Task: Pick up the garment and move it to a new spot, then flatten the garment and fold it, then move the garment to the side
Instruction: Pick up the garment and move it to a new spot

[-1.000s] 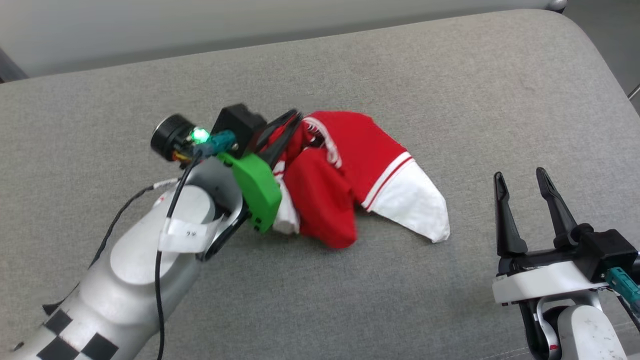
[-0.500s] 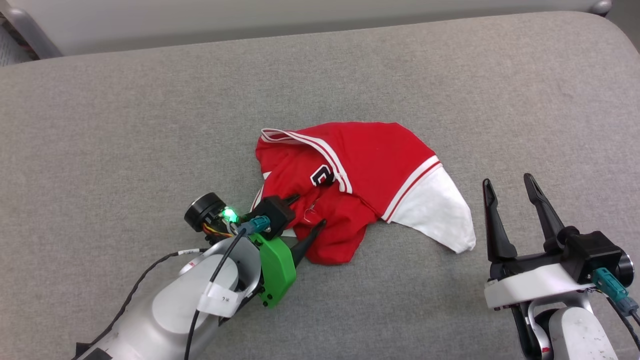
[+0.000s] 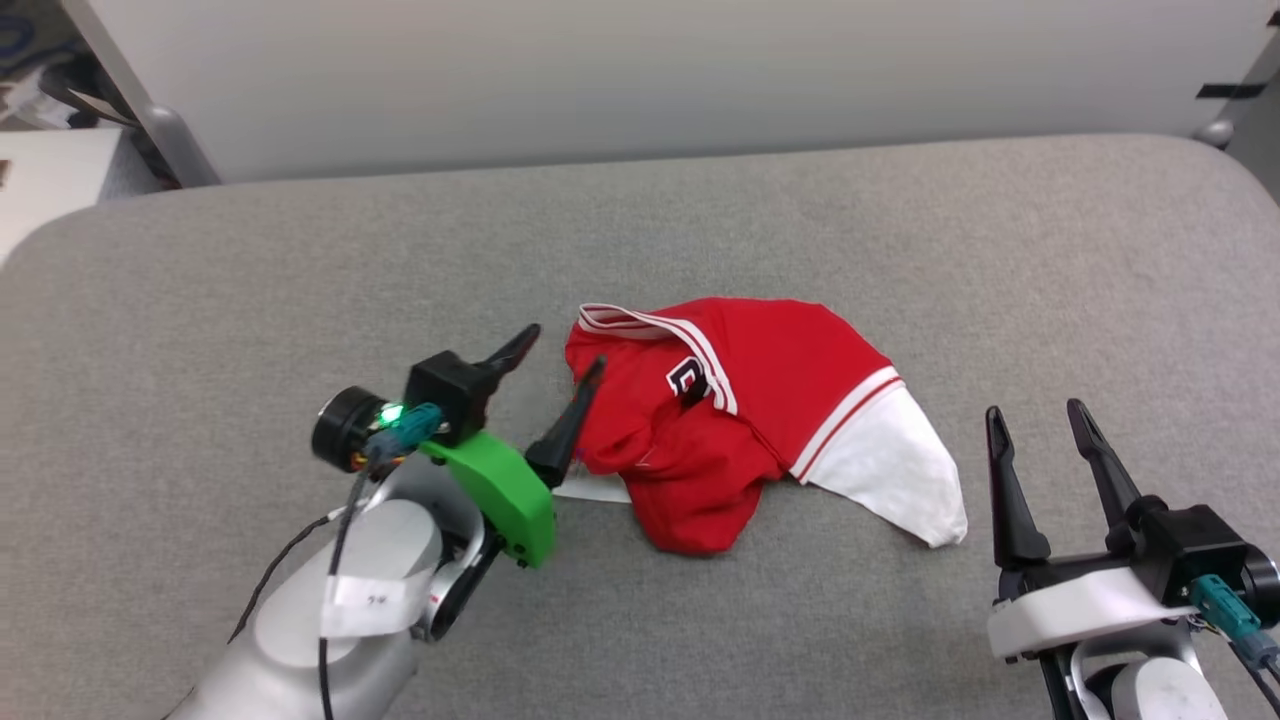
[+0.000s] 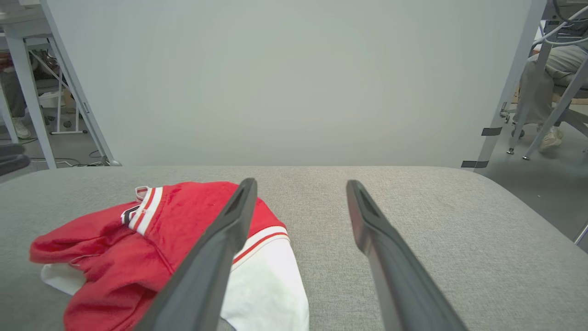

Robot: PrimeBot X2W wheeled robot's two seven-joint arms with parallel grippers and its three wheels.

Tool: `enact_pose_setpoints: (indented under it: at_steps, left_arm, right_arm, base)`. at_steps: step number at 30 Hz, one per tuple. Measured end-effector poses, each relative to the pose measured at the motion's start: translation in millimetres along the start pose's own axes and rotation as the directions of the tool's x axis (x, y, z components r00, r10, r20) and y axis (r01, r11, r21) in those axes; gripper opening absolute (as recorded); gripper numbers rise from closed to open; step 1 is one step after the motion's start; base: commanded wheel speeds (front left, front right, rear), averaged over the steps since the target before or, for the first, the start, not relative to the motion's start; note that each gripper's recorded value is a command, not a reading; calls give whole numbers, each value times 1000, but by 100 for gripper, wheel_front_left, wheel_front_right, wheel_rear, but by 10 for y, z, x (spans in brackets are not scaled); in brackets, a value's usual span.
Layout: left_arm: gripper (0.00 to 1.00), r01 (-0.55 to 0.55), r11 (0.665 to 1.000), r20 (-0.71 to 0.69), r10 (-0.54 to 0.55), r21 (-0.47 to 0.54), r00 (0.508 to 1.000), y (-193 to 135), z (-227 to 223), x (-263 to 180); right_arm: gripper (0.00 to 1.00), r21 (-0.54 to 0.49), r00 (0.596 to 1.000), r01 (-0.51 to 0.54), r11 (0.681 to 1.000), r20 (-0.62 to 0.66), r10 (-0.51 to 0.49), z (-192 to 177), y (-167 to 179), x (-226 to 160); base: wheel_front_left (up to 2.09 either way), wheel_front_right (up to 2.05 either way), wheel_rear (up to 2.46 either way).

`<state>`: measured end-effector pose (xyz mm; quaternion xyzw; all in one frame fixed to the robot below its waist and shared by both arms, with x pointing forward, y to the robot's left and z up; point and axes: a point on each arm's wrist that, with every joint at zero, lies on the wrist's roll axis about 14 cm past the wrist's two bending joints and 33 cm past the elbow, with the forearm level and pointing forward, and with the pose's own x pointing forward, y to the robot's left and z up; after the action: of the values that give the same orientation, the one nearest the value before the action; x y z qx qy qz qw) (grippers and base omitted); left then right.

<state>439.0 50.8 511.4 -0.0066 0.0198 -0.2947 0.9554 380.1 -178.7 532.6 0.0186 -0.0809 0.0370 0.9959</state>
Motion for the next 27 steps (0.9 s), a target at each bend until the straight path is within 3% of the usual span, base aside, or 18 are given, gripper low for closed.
enact_pose_setpoints:
  at_steps: [7,15,27]
  left_arm:
    - [100,-208,975,115,216,-75,970,306,298,-403]
    - [100,-327,935,174,347,-136,922,288,312,-831]
    - [100,-342,926,182,368,-160,912,208,188,-1035]
  right_arm:
    - [100,-9,1000,-14,1000,17,14,89,52,-108]
    - [100,-5,999,-30,1000,28,30,133,113,-187]
    - [100,11,999,-42,999,-6,42,32,159,-215]
  base:
    - [0,0,0]
    - [0,0,0]
    - [0,0,0]
